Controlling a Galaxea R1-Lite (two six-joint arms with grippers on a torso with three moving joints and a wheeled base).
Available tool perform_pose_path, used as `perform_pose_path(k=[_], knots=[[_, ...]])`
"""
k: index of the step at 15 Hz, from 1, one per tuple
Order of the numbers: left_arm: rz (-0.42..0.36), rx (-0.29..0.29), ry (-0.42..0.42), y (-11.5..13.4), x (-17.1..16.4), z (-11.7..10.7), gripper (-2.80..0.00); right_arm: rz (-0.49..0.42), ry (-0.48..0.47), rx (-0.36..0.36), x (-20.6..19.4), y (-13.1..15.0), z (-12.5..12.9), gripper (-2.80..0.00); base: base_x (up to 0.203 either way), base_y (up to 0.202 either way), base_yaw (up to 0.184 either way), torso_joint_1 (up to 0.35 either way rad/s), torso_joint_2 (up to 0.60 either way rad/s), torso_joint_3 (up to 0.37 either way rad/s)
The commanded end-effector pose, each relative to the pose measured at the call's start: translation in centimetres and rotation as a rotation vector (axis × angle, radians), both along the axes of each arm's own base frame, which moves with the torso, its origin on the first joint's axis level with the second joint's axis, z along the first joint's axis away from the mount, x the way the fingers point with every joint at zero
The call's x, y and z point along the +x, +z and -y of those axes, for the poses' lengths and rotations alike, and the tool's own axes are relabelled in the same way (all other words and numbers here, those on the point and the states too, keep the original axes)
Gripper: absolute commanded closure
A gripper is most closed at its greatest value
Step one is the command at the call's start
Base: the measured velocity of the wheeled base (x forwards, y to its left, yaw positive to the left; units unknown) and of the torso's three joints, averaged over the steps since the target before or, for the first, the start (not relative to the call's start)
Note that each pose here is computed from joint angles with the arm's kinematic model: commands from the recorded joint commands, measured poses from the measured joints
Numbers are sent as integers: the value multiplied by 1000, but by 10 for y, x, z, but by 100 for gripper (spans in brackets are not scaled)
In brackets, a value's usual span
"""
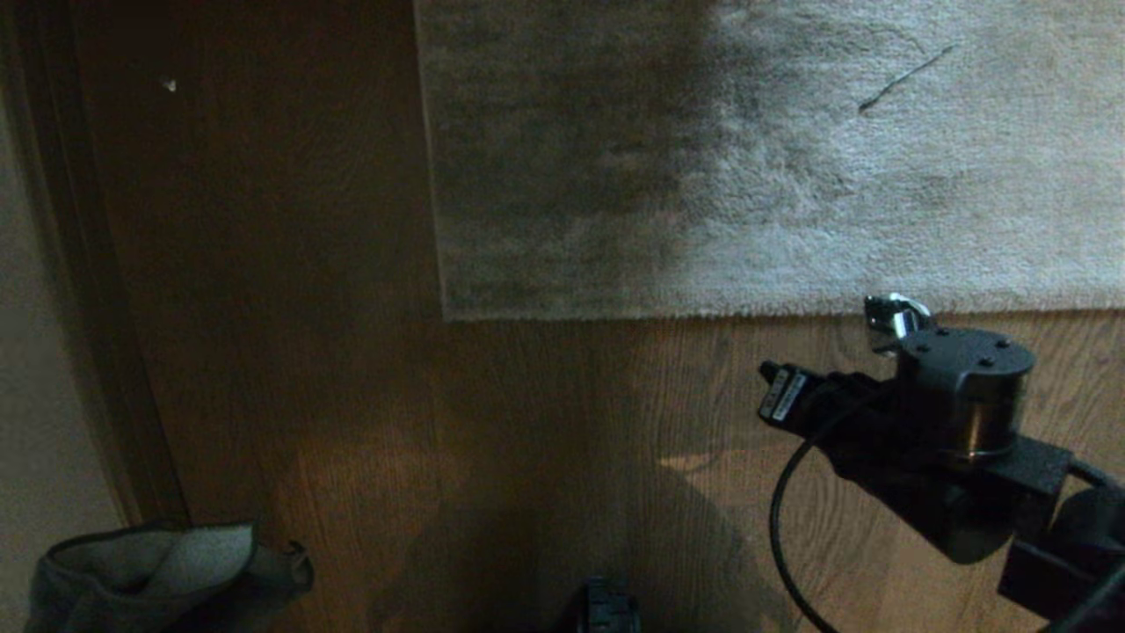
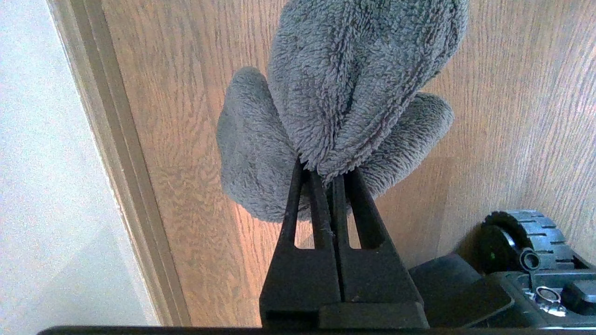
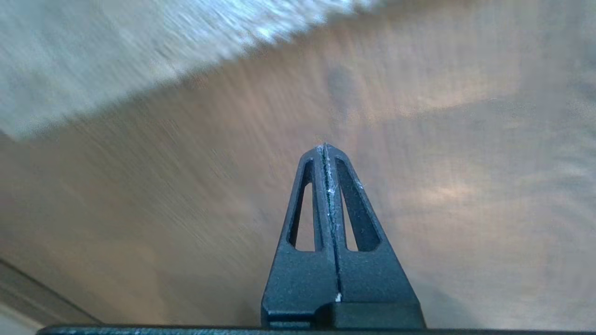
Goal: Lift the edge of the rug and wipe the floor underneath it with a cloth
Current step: Lift up the carpet
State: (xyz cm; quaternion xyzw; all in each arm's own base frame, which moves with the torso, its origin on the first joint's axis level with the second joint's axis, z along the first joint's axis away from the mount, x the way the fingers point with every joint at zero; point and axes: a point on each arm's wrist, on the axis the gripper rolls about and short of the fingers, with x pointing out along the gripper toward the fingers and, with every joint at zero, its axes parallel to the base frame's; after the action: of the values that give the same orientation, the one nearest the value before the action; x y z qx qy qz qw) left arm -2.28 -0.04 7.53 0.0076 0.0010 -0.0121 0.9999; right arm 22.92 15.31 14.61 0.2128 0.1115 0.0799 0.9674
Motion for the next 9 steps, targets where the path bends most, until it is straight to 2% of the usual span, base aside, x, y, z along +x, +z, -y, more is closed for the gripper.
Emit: perform_pose_path(k=[1,4,9], knots=[[1,0,0,0,0,0,0,16,1,30,4,-2,-21,0,0,0,0,0,0,0],[1,0,0,0,0,0,0,73,40,76,-3,3,-48,0,0,0,0,0,0,0],[1,0,0,0,0,0,0,106,111,101,-16,-10,-83,0,0,0,0,0,0,0]])
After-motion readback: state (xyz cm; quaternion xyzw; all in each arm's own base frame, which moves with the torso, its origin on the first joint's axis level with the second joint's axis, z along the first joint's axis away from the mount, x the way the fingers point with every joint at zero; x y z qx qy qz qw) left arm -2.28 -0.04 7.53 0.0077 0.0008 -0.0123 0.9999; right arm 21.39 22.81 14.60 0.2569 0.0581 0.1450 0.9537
